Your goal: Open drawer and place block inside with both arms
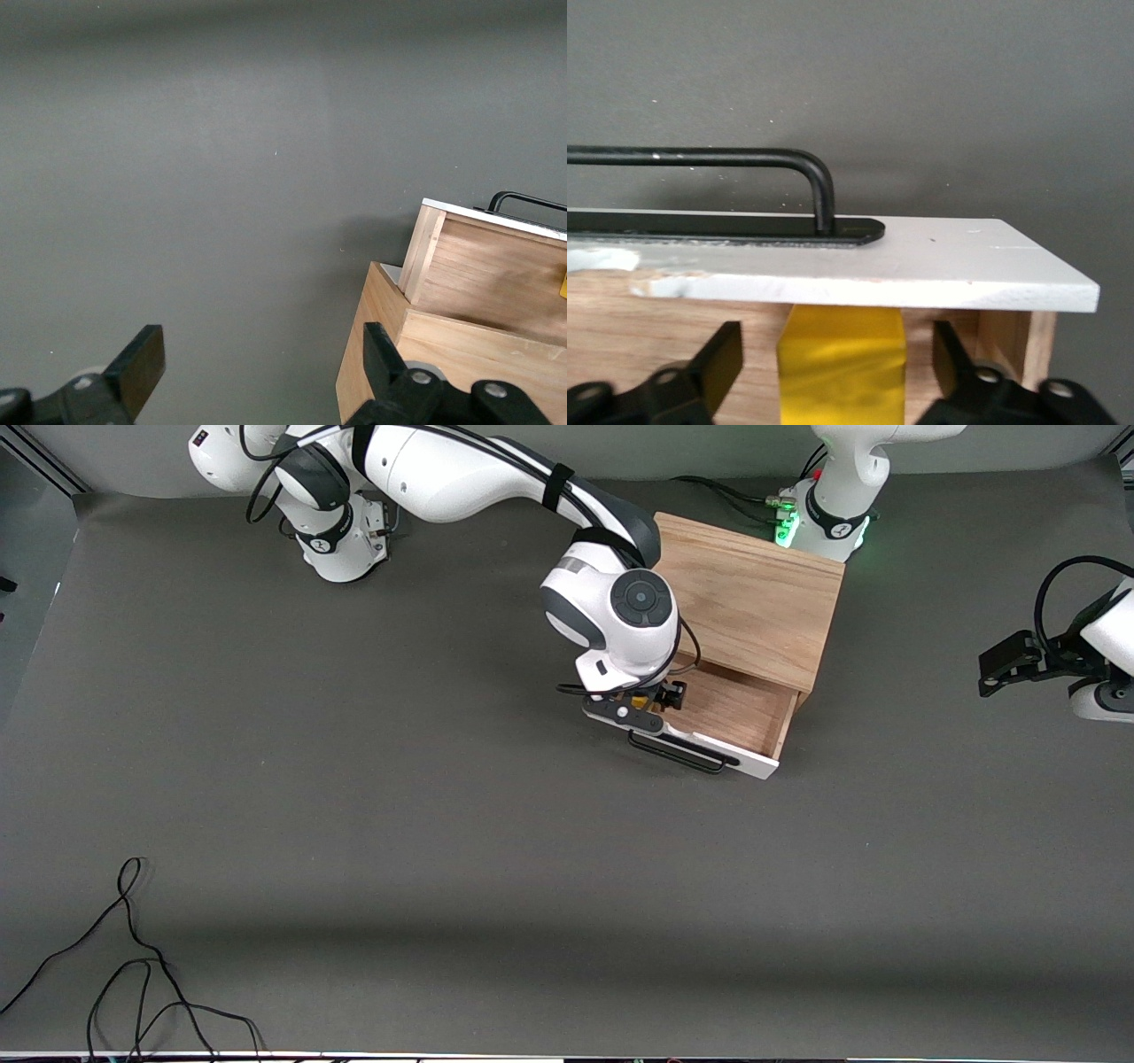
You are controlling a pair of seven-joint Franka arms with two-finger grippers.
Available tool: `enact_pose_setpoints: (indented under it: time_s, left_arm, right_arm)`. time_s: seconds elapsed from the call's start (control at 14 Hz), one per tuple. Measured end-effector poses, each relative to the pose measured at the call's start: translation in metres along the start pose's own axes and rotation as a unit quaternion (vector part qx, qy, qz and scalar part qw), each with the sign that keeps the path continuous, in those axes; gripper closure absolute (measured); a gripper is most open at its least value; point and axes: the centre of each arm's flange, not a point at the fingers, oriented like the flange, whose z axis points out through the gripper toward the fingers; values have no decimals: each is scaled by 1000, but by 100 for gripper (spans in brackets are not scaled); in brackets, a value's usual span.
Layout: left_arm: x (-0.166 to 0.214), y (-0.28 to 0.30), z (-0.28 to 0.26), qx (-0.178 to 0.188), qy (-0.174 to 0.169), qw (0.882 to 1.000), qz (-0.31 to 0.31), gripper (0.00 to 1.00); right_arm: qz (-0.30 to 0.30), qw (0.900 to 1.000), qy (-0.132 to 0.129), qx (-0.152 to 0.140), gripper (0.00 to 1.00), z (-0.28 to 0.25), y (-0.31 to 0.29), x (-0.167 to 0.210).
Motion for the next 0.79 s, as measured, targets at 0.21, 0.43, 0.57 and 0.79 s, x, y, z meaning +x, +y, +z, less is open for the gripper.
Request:
enact_pose_setpoints:
  time_s: [0.21,0.43,0.57,0.79]
  left_arm:
    - [0,1,0,0,0,1000,1,0]
    - [0,1,0,0,0,1000,2,0]
    - [0,1,0,0,0,1000,2,0]
    - [0,1,0,0,0,1000,2,0]
  right_arm:
    - [3,999,14,31,0,-49,0,6]
    - [-7,999,29,34,0,-133,25,24]
    - [-15,999,31,21,0,-196,60,45]
    - [-49,998,28,-8,0,-284,142,92]
